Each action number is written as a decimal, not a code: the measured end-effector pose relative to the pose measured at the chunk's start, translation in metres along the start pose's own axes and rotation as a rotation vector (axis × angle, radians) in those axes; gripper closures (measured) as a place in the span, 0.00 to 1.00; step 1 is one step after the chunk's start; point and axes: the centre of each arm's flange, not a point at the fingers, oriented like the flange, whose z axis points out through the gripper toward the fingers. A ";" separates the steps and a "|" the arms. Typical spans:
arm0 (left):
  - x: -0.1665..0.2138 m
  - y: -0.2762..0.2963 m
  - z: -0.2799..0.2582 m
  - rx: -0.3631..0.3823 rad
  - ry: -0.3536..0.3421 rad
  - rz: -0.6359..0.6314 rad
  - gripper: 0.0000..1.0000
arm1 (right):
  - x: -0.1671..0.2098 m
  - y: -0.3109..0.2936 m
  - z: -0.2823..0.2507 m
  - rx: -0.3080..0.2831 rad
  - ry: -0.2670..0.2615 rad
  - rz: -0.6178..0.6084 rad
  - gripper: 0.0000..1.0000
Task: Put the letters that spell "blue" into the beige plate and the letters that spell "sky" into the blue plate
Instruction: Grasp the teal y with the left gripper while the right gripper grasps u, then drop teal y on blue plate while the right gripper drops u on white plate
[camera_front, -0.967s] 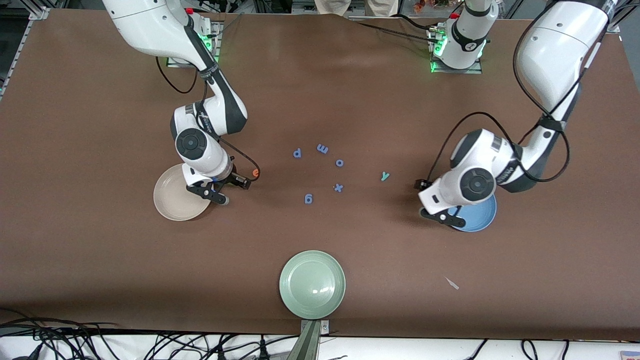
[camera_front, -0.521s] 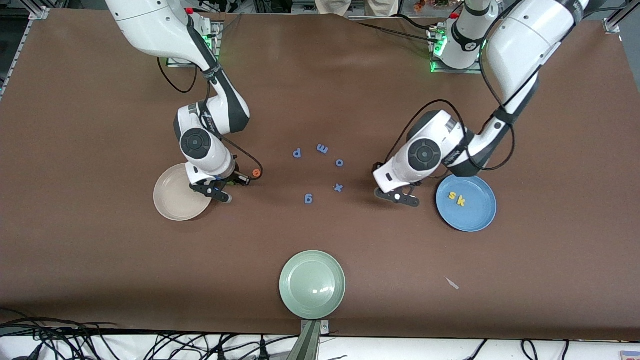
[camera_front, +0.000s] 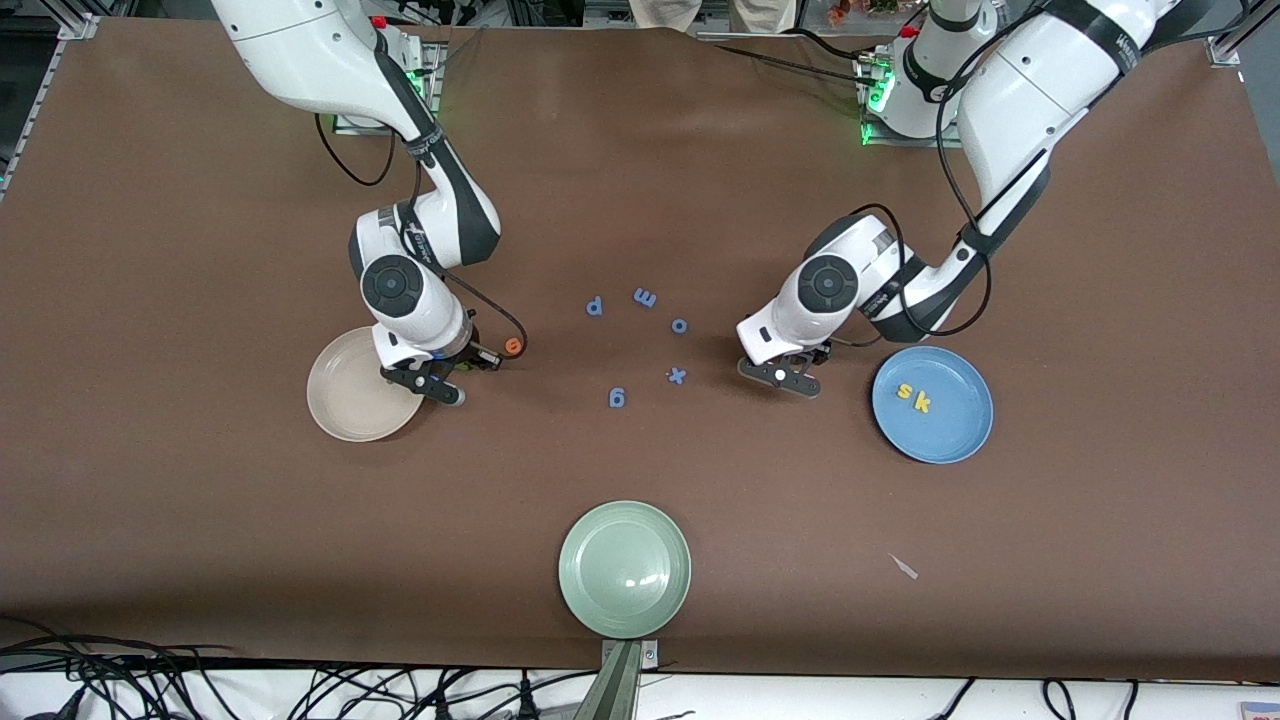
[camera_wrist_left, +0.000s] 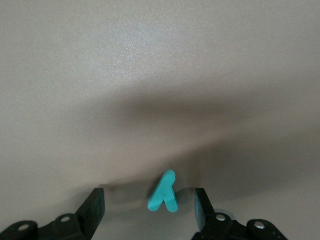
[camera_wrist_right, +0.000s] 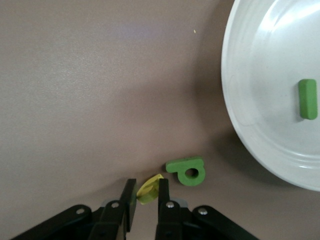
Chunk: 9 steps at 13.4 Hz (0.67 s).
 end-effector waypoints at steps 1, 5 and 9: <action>0.000 0.002 0.002 0.005 0.004 0.001 0.28 | 0.000 0.000 -0.001 0.002 0.001 0.000 0.82; 0.001 0.008 -0.004 0.000 0.019 0.008 0.72 | 0.001 0.000 -0.002 0.000 0.000 -0.001 0.89; 0.004 0.001 -0.008 0.010 0.016 -0.002 0.75 | 0.009 0.009 -0.014 -0.022 -0.019 -0.021 0.89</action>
